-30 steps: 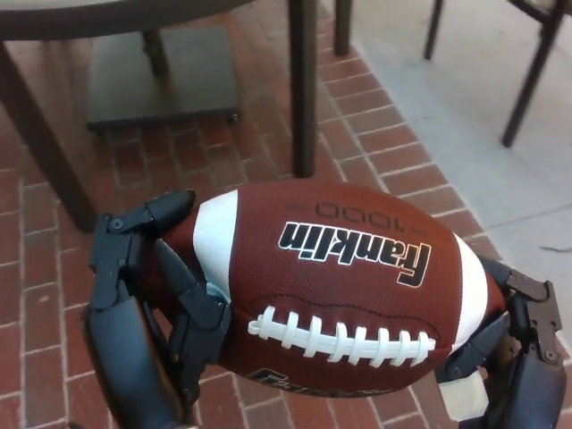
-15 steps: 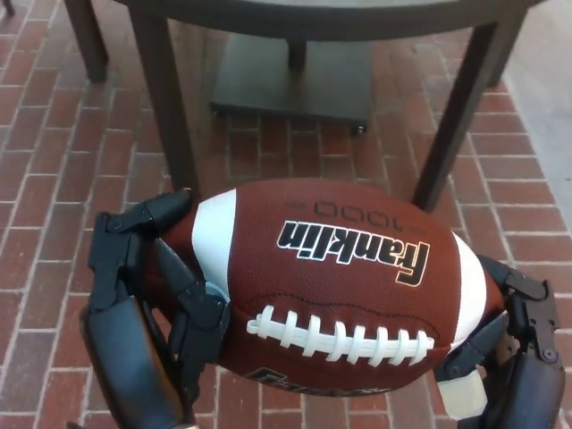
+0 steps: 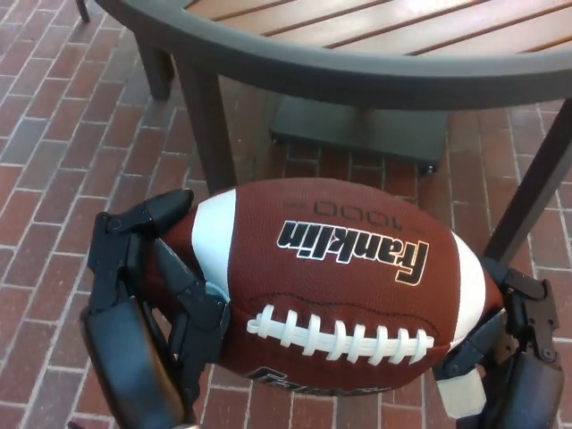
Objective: Pick up a football using both hands and turn around and walk towards another desk and put it on the desk
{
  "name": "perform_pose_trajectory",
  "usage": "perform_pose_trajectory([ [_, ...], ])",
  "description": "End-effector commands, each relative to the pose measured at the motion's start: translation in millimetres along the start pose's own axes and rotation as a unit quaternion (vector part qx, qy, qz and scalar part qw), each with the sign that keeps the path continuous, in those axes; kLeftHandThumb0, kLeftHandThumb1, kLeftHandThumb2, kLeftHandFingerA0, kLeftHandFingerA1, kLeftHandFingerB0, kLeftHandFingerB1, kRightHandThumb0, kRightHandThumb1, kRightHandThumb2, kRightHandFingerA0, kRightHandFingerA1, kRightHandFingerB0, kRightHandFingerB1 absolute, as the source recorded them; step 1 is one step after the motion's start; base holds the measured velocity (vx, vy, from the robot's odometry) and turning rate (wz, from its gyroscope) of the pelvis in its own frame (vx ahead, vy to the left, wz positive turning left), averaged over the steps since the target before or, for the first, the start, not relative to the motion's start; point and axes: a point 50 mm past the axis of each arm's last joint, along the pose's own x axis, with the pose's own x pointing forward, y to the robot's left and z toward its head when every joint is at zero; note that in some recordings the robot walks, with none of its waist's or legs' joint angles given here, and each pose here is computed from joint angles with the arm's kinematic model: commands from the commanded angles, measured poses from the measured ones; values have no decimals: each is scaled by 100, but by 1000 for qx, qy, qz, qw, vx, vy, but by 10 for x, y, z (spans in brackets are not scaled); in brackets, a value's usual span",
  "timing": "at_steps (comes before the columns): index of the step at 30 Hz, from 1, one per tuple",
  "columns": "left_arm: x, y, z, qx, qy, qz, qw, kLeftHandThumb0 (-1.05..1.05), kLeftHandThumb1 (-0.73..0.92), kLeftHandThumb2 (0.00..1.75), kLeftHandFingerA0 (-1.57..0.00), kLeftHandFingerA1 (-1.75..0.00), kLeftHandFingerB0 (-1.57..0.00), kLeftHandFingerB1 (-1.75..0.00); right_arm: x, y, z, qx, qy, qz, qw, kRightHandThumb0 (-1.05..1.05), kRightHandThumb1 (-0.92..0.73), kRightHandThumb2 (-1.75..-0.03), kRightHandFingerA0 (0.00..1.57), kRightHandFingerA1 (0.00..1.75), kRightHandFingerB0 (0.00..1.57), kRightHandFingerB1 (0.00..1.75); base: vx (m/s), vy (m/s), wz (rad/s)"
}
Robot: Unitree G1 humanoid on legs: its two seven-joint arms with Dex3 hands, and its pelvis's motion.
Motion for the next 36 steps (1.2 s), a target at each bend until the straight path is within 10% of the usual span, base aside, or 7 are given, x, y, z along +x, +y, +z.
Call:
perform_pose_trajectory([
  [1, -363, -455, 78, -98, 24, -164, 981, -32, 59, 88, -94, -159, -81, -151, -270, 520, 308, 90, -73, 187, 975, -38, -77, -64, 86, 162, 77, 144, 472, -117, -47],
  [36, -247, -534, 79, -89, 6, -170, 981, -34, 58, 95, -94, -158, -81, -152, -155, 551, 336, 92, -66, 168, 979, -35, -72, -65, 88, 163, 77, 146, 412, 69, -25],
])
